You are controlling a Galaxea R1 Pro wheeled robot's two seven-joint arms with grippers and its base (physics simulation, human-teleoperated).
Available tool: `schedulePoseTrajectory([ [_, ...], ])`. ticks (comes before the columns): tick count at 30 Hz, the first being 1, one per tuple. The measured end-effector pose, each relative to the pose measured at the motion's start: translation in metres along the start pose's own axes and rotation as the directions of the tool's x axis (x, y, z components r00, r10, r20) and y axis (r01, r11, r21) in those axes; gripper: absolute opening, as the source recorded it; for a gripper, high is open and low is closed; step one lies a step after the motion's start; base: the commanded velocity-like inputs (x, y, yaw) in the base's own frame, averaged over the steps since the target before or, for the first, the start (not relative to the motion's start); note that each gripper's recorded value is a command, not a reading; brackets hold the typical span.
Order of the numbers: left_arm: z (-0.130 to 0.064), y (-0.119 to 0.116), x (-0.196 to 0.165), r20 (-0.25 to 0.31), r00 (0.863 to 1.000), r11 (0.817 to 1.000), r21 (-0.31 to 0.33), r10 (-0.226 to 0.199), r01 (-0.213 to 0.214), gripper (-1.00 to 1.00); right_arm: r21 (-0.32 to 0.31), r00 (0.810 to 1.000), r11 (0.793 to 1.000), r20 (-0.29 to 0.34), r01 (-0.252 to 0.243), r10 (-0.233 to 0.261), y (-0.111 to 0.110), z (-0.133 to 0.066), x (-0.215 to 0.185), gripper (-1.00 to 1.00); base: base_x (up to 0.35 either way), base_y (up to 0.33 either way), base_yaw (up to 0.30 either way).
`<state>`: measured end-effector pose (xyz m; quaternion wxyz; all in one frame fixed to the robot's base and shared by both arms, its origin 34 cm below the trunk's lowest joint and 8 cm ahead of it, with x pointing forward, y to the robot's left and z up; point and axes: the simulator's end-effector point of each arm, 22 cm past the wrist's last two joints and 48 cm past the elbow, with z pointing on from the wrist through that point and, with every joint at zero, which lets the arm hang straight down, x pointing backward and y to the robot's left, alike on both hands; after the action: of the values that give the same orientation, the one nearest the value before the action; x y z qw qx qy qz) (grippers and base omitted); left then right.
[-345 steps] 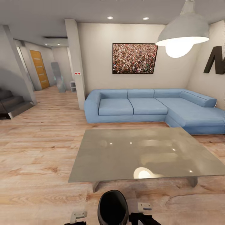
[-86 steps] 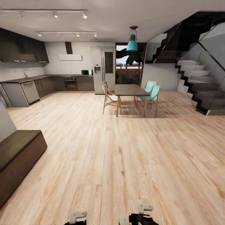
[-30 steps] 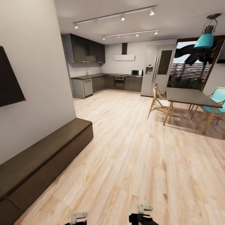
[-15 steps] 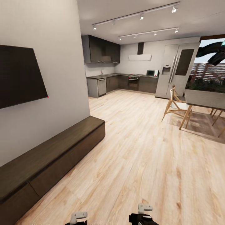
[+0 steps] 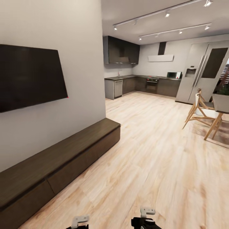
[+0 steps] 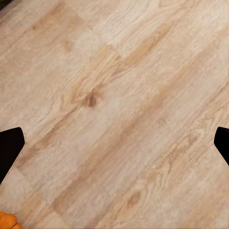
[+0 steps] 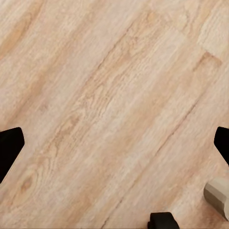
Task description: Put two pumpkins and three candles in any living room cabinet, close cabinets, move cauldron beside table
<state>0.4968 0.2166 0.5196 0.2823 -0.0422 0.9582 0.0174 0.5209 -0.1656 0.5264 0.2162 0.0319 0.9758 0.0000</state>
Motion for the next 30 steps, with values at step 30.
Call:
schedulePoseTrajectory([
  [30,-0.0001,-0.0010,0.0000,0.000,1.000,1.000,0.002,0.000,0.000,1.00,0.000,1.000,1.000,0.002,0.000,0.000,-0.0001,0.0000,-0.0003,1.00,0.309,-0.014,0.017],
])
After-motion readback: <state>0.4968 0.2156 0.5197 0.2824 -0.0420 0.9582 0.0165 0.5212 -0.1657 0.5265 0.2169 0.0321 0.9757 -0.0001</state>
